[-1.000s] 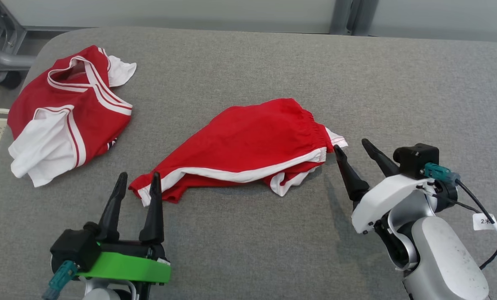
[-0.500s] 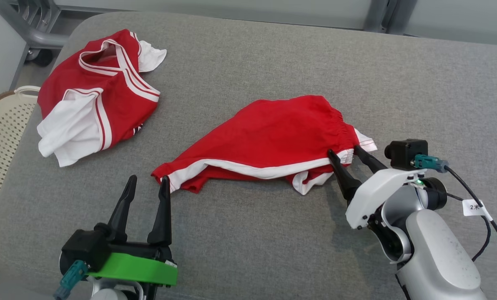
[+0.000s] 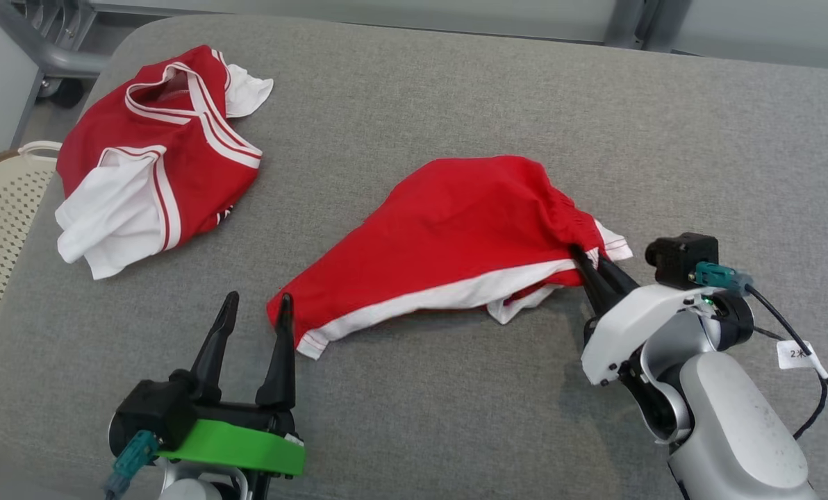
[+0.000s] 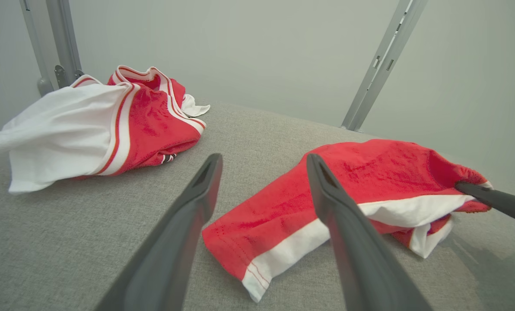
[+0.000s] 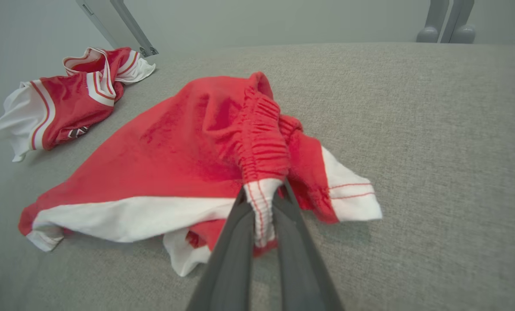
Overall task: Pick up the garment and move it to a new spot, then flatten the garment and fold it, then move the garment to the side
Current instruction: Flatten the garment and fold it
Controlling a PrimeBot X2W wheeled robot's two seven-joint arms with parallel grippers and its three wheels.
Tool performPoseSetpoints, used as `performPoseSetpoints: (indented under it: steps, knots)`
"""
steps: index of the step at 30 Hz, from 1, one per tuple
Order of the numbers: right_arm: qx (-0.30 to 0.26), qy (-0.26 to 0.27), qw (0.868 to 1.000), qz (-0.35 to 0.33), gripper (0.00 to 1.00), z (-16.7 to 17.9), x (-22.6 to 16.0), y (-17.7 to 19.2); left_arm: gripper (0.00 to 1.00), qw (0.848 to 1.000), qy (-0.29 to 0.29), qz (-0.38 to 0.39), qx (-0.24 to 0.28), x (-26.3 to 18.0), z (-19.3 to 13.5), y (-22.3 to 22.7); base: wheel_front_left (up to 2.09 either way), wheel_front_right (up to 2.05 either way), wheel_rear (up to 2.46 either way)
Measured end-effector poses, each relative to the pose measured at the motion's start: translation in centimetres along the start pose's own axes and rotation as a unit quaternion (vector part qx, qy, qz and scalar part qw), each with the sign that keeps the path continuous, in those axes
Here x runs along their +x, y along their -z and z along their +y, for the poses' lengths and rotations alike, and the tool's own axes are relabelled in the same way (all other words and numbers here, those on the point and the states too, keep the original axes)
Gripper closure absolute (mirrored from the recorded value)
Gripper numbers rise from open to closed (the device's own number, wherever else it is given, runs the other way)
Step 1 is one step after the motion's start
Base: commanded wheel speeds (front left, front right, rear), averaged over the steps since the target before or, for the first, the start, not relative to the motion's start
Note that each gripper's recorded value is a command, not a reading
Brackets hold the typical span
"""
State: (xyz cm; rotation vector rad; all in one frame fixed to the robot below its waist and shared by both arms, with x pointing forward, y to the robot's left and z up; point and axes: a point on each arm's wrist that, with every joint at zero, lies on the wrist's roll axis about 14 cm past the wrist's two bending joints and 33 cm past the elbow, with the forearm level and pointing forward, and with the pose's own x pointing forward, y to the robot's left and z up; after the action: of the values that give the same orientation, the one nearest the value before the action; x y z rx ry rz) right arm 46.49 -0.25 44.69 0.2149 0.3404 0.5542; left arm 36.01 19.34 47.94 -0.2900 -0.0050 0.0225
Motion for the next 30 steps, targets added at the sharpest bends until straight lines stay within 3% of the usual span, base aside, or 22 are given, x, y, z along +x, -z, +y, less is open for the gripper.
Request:
performPoseSetpoints:
  steps: [6, 18, 19, 20, 30]
  knots:
    - [-0.012, 0.014, 1.000, -0.015, 1.00, -1.0, -2.9, -0.2, 0.00, 1.000, 0.021, 0.008, 0.000, 0.3, -1.0, 0.5, 0.00, 0.00, 0.00]
    - [-0.001, 0.074, 0.997, 0.034, 1.00, -3.9, -9.4, 3.2, 0.00, 0.997, 0.075, 0.024, 0.007, 1.3, -3.7, 1.6, 0.00, 0.00, 0.00]
    - [-0.001, 0.076, 0.996, 0.035, 0.64, -4.0, -9.7, 3.4, 0.00, 0.996, 0.080, 0.026, 0.012, 1.4, -3.9, 1.7, 0.00, 0.00, 0.00]
    - [-0.001, 0.079, 0.996, 0.035, 0.00, -4.1, -9.9, 3.4, 0.00, 0.996, 0.084, 0.027, 0.014, 1.5, -4.1, 1.8, 0.00, 0.00, 0.00]
    - [-0.013, 0.107, 0.994, 0.007, 0.00, -5.4, -11.9, 2.5, 0.00, 0.992, 0.122, 0.030, 0.030, 1.4, -5.7, 1.8, 0.00, 0.00, 0.00]
